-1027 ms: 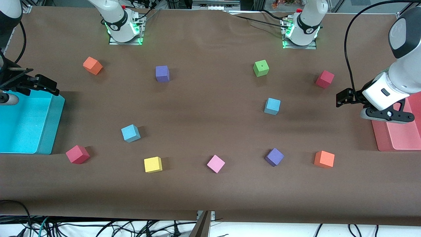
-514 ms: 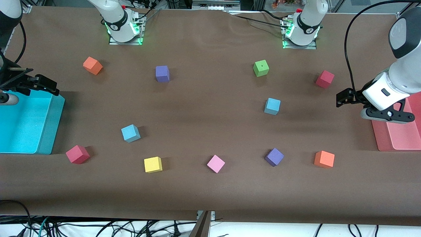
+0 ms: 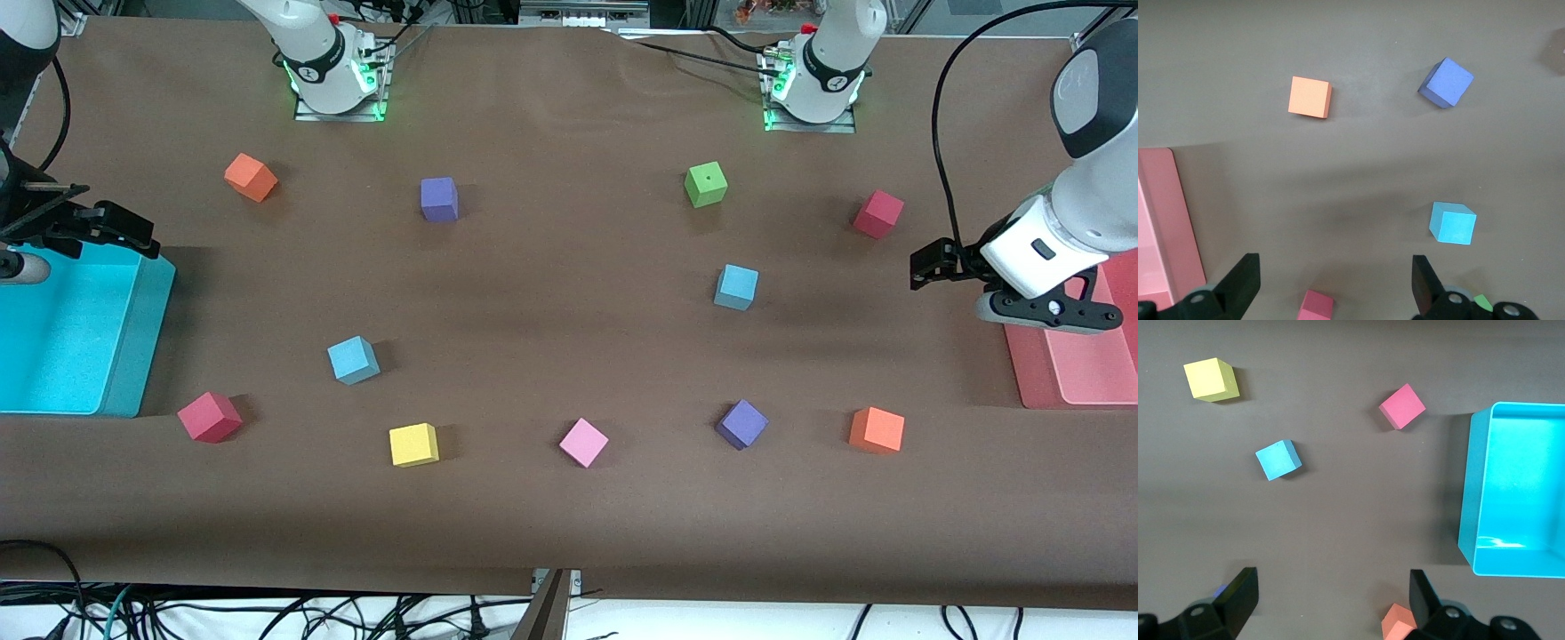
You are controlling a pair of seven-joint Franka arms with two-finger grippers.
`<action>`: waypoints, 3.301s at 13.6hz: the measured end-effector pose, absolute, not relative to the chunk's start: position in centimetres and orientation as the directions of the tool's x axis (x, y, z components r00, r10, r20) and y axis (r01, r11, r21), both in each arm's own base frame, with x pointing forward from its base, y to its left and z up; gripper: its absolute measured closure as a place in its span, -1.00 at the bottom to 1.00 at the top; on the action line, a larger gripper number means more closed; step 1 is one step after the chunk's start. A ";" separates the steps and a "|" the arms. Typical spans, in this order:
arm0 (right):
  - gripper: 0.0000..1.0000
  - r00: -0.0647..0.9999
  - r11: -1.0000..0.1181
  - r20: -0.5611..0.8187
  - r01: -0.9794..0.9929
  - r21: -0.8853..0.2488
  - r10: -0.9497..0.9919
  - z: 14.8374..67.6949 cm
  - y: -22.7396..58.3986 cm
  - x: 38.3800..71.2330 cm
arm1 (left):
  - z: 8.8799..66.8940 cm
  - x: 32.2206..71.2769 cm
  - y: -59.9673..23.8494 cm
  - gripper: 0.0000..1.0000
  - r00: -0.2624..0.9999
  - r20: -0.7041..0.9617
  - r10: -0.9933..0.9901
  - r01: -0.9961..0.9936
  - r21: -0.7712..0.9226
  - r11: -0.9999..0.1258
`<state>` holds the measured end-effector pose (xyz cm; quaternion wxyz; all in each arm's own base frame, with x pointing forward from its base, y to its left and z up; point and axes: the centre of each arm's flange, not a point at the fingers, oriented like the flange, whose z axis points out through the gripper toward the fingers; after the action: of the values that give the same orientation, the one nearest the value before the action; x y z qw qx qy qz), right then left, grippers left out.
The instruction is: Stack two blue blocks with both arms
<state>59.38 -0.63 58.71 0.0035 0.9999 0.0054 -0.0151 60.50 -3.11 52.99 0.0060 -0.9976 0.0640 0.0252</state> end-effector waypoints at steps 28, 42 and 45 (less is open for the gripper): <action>-1.00 0.998 -0.999 -0.062 0.036 0.037 0.033 54.1 0.3 61.9 | 53.2 60.3 -2.8 -1.00 0.990 -0.064 -0.122 -0.122 -0.009 -0.992; -1.00 0.904 -0.909 -0.102 0.418 0.002 0.416 28.1 14.0 66.6 | 53.4 60.4 -2.7 -1.00 0.991 -0.063 -0.120 -0.121 -0.009 -0.993; -1.00 0.898 -0.903 -0.103 0.429 -0.006 0.428 25.6 14.5 65.4 | 53.4 60.4 -2.7 -1.00 0.991 -0.063 -0.120 -0.121 -0.009 -0.993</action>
<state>65.41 14.55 25.55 0.0084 0.9741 0.2200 -0.0509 60.36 -2.69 53.44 0.0064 -0.9977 0.0605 0.0312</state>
